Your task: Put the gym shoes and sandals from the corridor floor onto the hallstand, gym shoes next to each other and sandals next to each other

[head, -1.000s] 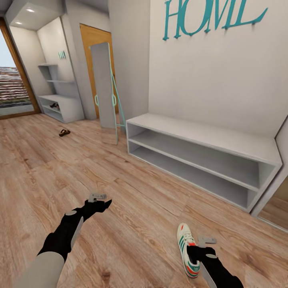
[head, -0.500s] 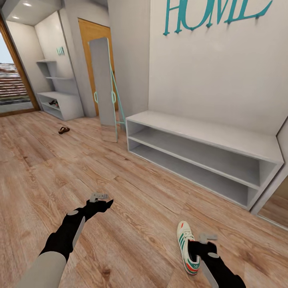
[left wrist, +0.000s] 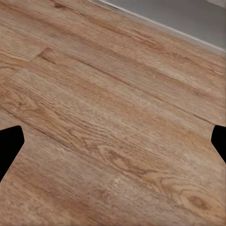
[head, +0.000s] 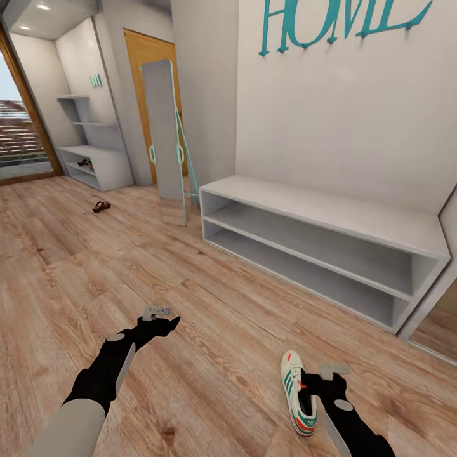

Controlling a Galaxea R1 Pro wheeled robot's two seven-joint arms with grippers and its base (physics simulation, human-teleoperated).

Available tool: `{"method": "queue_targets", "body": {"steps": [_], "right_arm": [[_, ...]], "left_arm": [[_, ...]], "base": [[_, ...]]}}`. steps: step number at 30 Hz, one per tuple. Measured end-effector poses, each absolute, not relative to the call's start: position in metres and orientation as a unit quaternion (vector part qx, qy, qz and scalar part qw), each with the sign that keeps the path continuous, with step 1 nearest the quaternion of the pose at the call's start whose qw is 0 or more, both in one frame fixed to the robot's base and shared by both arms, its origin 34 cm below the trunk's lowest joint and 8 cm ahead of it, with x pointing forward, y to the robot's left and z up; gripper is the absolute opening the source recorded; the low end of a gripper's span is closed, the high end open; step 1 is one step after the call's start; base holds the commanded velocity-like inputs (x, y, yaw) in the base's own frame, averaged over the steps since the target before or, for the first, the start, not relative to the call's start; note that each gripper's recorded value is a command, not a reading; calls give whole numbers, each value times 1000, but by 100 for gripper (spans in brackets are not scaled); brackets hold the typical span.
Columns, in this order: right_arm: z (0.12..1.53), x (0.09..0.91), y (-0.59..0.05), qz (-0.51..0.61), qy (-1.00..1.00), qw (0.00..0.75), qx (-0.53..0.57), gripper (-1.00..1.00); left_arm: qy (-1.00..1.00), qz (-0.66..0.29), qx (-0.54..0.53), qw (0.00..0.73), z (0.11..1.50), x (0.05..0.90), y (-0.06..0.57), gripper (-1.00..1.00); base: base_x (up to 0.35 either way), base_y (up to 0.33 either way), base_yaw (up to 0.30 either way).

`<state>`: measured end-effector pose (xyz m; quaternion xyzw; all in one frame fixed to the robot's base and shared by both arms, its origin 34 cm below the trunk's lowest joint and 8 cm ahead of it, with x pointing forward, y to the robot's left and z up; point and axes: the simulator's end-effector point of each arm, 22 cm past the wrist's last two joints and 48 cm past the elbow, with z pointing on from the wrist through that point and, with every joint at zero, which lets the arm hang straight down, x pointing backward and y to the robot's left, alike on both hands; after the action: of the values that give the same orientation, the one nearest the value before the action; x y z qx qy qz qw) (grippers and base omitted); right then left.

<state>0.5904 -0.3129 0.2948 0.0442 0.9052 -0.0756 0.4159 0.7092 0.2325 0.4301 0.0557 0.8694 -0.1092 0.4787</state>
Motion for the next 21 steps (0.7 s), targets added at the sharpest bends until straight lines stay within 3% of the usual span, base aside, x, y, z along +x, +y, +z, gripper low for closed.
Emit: {"method": "queue_targets", "body": {"steps": [21], "right_arm": [[256,573,-314,-77,919,384,40,100]], "left_arm": [[883,-109,52,454,390,706,235,100]], "base": [[0,0,0]]}}
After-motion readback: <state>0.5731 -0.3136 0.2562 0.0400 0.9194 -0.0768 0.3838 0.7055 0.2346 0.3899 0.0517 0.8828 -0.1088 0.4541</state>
